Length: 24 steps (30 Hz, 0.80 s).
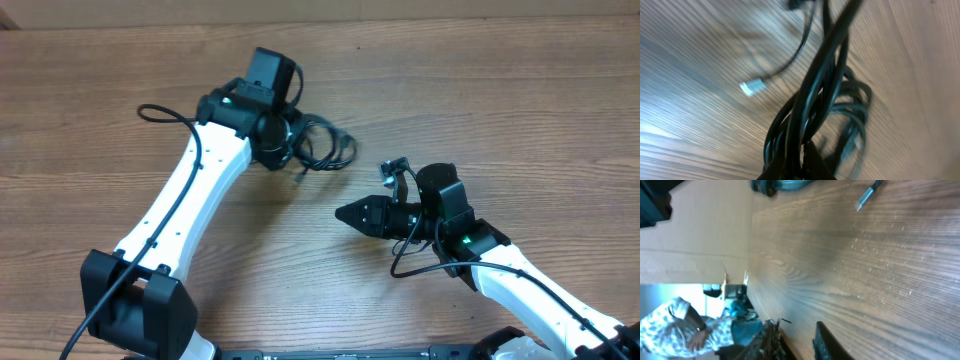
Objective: Untangle cables
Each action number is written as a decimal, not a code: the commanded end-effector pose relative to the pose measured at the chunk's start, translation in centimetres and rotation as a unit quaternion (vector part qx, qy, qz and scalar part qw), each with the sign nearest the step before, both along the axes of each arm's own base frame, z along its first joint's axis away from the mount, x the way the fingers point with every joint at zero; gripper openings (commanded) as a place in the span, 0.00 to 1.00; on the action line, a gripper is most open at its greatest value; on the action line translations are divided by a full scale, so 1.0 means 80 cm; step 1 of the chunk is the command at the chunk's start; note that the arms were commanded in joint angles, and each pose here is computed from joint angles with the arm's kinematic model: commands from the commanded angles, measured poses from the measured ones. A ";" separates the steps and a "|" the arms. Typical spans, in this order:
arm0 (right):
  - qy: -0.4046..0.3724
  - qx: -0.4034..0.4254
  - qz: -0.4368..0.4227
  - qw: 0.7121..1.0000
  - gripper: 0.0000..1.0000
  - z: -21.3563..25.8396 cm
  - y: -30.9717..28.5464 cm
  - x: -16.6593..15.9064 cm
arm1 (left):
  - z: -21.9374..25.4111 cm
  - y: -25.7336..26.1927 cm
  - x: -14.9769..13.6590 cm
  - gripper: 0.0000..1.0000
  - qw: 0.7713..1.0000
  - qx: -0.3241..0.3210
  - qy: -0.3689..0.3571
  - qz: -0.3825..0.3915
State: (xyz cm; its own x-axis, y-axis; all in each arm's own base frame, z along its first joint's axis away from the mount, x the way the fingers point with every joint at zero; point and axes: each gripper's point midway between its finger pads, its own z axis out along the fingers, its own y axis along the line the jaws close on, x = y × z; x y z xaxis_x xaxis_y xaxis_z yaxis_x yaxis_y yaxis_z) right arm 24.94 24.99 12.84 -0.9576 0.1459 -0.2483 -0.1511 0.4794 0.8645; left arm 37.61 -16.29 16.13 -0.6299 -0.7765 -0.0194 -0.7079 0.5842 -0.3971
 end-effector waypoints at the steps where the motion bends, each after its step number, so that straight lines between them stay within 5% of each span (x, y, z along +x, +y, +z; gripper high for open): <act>1: -0.014 -0.021 -0.026 0.999 0.50 -0.008 -0.007 0.009 | 0.003 0.012 -0.010 0.04 0.997 0.044 -0.004 -0.067; 12: 0.035 0.009 -0.101 0.994 0.97 0.002 -0.010 0.030 | 0.000 0.005 -0.022 0.04 0.993 0.038 0.008 -0.115; 21: 0.017 0.000 -0.134 0.991 1.00 0.003 -0.018 0.046 | 0.013 -0.019 -0.006 0.10 0.939 0.061 -0.089 -0.327; 23: 0.016 -0.001 -0.137 0.990 1.00 0.003 -0.019 0.047 | 0.011 -0.017 -0.009 0.20 0.927 0.071 -0.092 -0.356; 24: 0.016 -0.001 -0.137 0.990 1.00 0.002 -0.019 0.047 | 0.010 -0.016 -0.013 0.34 0.923 0.076 -0.088 -0.366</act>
State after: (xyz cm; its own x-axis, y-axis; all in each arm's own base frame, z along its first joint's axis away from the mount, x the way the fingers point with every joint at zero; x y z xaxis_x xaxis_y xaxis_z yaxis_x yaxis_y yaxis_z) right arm 28.48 23.67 13.09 -0.8999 0.3826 -0.2092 0.0076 0.4935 0.8697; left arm 36.87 -17.19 16.20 -0.9328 -0.3120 -0.1806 -0.2301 0.9009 -0.3679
